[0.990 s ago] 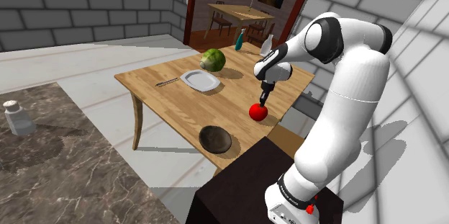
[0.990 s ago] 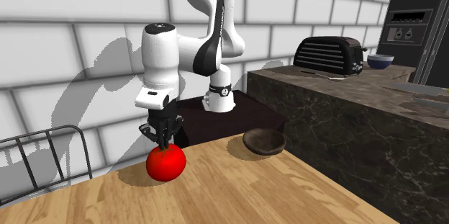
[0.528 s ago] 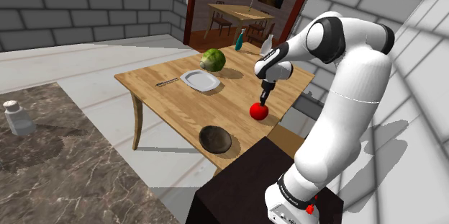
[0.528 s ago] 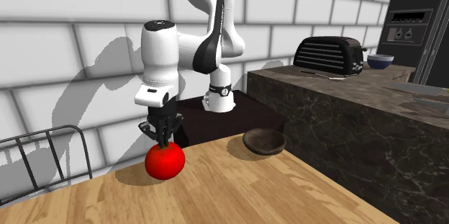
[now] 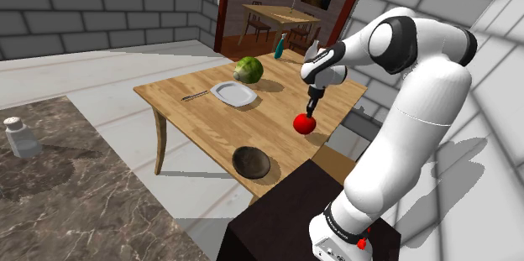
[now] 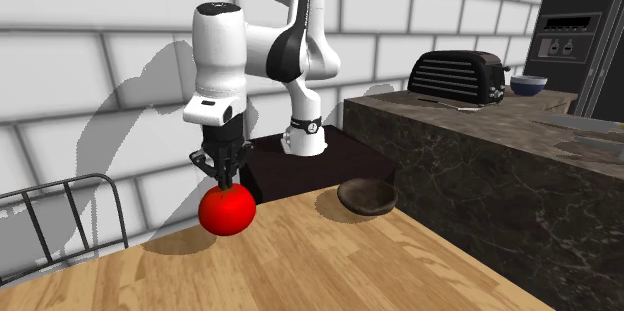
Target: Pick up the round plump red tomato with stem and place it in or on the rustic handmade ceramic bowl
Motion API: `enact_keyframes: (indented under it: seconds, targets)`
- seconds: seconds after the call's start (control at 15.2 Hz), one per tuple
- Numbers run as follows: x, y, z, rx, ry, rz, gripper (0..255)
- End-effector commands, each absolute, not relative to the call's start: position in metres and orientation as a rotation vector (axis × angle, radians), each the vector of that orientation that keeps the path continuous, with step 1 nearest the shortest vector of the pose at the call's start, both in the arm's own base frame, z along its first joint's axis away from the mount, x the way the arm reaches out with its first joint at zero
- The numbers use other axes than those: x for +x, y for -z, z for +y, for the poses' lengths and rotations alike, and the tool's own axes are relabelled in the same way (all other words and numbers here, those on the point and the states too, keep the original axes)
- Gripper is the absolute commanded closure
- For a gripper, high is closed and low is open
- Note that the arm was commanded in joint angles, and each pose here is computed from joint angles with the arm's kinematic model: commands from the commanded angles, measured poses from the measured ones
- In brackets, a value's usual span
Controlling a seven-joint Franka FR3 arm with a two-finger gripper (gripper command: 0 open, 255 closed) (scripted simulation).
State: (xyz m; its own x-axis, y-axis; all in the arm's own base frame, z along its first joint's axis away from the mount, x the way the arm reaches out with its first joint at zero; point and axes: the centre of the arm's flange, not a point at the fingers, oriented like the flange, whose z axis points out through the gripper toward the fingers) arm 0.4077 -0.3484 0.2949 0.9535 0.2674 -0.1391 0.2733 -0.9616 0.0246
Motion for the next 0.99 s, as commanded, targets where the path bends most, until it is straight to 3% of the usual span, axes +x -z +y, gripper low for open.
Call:
enact_keyframes:
  seconds: [0.0,0.92]
  targets:
    - [0.407,-0.306,-0.348,3.062,0.209,0.424,255]
    - [0.407,-0.374,-0.322,3.062,0.209,0.424,255]
